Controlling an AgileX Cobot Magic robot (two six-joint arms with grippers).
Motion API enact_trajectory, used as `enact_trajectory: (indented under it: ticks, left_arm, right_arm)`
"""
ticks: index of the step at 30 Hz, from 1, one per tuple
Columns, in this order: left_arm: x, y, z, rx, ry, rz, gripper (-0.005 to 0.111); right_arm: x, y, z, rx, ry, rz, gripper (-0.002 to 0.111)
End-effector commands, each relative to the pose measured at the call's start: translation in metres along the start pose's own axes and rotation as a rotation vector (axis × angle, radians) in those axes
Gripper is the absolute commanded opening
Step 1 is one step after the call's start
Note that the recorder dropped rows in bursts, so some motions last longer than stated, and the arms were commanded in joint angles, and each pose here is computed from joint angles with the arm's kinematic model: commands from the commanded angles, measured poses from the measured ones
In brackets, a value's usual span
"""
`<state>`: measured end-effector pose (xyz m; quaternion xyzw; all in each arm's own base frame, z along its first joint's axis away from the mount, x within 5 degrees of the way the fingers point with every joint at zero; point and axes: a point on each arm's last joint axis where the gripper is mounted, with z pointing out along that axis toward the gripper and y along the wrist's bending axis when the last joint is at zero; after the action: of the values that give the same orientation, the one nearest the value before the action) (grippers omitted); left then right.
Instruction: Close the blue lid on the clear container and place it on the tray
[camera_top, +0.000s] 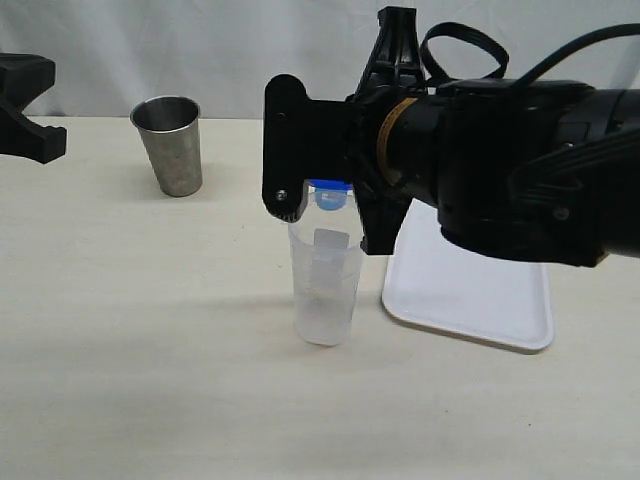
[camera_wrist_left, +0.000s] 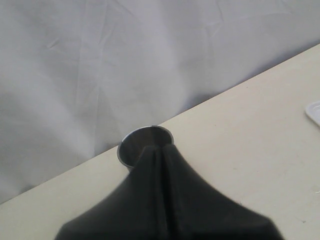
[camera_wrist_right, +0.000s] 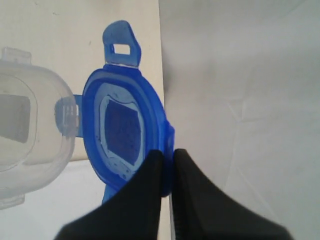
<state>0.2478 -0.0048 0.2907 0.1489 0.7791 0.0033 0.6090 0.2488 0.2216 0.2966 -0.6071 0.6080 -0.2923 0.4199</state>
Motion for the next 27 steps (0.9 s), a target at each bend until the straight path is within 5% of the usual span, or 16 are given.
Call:
enact_trajectory:
  ticks: [1, 27]
  left_arm:
    - [0.0009, 0.0005, 0.0005, -0.004, 0.002, -0.019, 0.0]
    - [0.0005, 0.0001, 0.0005, 0.0, -0.002, -0.019, 0.0]
  right_arm:
    - [0.0042, -0.0018, -0.0014, 0.005, 0.05, -0.016, 0.004]
    - [0.0018, -0.006, -0.0045, 0.017, 0.015, 0.009, 0.004]
